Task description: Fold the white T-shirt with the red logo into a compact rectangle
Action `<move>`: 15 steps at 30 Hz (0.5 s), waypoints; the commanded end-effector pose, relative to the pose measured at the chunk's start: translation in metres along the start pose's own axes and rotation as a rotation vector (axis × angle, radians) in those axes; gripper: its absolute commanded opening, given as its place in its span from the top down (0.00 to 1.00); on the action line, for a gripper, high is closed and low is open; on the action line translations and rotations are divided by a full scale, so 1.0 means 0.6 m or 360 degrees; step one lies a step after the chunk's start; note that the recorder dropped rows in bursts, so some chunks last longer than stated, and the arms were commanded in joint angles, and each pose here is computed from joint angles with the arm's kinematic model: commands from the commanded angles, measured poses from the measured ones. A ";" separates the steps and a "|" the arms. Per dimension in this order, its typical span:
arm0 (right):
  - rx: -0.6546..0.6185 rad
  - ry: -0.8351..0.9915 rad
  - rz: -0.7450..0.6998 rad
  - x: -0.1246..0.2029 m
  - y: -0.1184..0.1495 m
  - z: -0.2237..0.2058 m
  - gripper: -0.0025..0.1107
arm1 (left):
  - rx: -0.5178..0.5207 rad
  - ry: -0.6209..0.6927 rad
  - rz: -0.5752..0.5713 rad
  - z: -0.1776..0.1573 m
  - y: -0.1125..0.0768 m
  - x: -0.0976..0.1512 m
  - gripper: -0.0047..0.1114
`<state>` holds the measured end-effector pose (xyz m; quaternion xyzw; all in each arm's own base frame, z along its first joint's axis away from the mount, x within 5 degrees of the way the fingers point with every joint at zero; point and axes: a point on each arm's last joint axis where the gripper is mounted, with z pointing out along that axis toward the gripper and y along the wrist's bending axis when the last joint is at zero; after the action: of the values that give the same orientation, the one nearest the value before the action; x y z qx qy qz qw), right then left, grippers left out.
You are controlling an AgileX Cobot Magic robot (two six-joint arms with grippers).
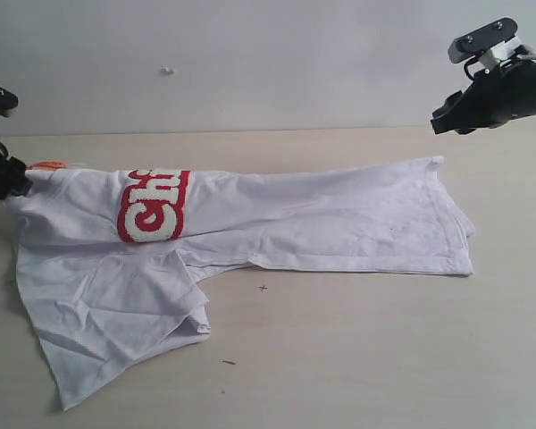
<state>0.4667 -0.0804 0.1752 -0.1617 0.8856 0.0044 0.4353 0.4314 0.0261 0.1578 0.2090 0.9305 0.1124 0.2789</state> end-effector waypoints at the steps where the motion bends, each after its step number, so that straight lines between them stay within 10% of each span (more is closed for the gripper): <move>1: -0.0195 0.0006 0.0042 -0.001 0.016 -0.001 0.79 | -0.0002 -0.0049 -0.0065 -0.009 0.006 -0.009 0.35; 6: -0.0281 0.0211 -0.0151 0.020 0.023 -0.004 0.95 | 0.0017 -0.0078 -0.0149 -0.020 0.009 -0.018 0.35; 15: -0.0455 0.0616 -0.0146 0.082 0.039 0.014 0.95 | 0.0005 -0.0215 -0.0264 -0.073 0.025 -0.048 0.35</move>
<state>0.4433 -0.0738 0.1421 -0.2543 0.9277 0.0507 0.2687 0.4343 0.0220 0.2018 0.1474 0.9262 0.0767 0.3386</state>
